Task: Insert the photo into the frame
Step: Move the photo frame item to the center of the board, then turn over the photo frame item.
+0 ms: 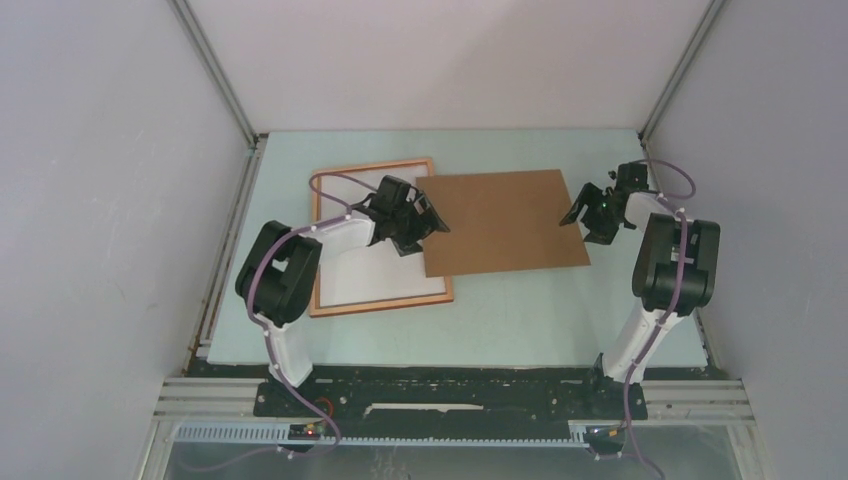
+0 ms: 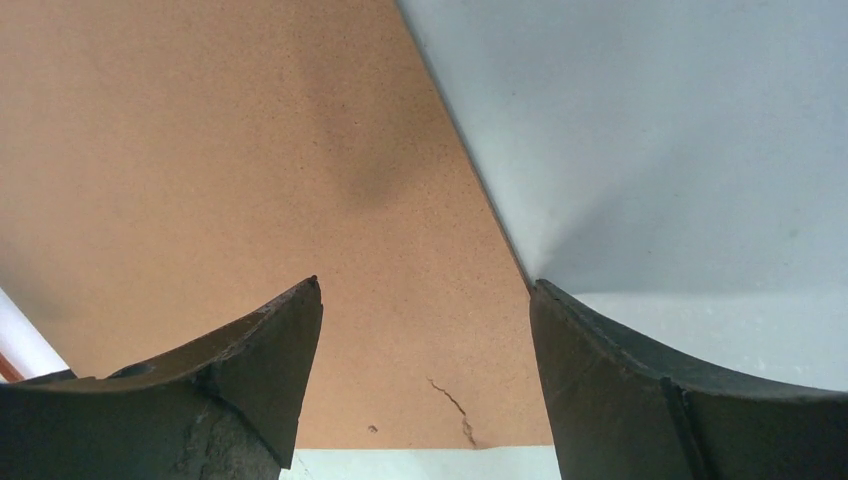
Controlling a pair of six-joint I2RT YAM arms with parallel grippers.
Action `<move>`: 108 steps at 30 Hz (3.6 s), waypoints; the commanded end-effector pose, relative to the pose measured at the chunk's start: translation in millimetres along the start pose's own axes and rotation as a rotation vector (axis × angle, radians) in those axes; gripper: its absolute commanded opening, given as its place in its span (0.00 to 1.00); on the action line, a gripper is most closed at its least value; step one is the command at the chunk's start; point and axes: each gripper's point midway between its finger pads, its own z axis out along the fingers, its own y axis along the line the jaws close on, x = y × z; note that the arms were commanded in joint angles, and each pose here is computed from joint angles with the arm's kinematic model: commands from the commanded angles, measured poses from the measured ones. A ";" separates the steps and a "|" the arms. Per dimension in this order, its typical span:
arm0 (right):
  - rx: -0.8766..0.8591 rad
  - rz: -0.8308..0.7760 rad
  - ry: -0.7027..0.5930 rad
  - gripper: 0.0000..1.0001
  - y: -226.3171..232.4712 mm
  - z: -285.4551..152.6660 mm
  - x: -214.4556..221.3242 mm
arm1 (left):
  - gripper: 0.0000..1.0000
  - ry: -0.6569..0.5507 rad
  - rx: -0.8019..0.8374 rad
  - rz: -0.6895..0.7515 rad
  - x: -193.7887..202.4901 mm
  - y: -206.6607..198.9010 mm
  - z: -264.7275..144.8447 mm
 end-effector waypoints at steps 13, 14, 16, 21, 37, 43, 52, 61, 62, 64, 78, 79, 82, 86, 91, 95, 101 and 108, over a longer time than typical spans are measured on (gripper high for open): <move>-0.154 -0.002 0.140 0.82 52.5 -4.1 44.8 | 0.98 -0.054 0.279 0.065 0.0 -32.4 -37.4; -0.151 -0.002 0.140 0.82 51.8 -4.1 44.9 | 0.98 -0.048 0.279 0.056 0.8 -29.6 -35.2; -0.147 -0.005 0.136 0.82 50.8 -4.6 44.0 | 0.97 -0.048 0.291 0.040 -0.6 -25.8 -32.2; -0.145 -0.003 0.146 0.82 49.4 -1.2 46.3 | 0.88 -0.039 0.405 0.030 -0.9 -41.5 -32.2; -0.155 -0.013 0.132 0.82 53.3 -6.1 47.6 | 0.29 -0.222 0.581 0.070 -17.9 -81.5 -104.7; -0.164 -0.018 0.129 0.82 56.0 -9.5 47.7 | 0.12 -0.209 0.541 0.086 -13.2 -83.4 -100.0; -0.079 -0.069 0.042 0.83 49.7 -24.6 39.7 | 0.00 -0.261 0.364 0.185 -17.0 -79.6 -105.2; -0.035 -0.095 -0.037 0.94 45.2 -46.5 25.4 | 0.01 -0.219 0.425 0.201 -10.4 -94.1 -113.8; -0.053 -0.089 -0.025 0.94 46.5 -44.7 27.2 | 0.10 -0.223 0.461 0.199 -10.5 -101.0 -118.0; -0.075 -0.085 -0.003 0.94 48.7 -41.0 31.0 | 0.23 -0.223 0.482 0.182 -10.2 -103.7 -120.3; -0.375 -0.635 -0.448 0.96 175.6 -141.9 58.5 | 0.00 -0.159 0.394 0.092 -16.3 -98.3 -143.6; -0.399 -0.704 -0.465 0.96 188.3 -146.9 72.1 | 0.00 -0.161 0.385 0.081 -18.6 -98.0 -149.7; -0.421 -0.865 -0.505 0.95 211.7 -156.6 105.9 | 0.00 -0.159 0.356 0.054 -20.3 -98.4 -166.5; -0.455 -1.018 -0.559 0.94 231.0 -169.6 142.0 | 0.00 -0.180 0.348 0.046 -22.2 -106.1 -196.3; -0.429 -1.164 -0.650 0.93 243.2 -178.8 173.7 | 0.00 -0.244 0.363 0.038 -28.2 -115.8 -233.5; -0.375 -1.227 -0.718 0.93 251.9 -176.6 184.7 | 0.00 -0.260 0.384 0.036 -27.7 -122.1 -252.6; -0.225 -1.255 -0.830 0.84 267.9 -163.8 189.2 | 0.00 -0.243 0.413 0.013 -21.6 -125.5 -262.1; 0.019 -1.221 -1.005 0.54 272.9 -157.9 185.3 | 0.00 -0.267 0.423 0.007 -21.2 -125.2 -275.1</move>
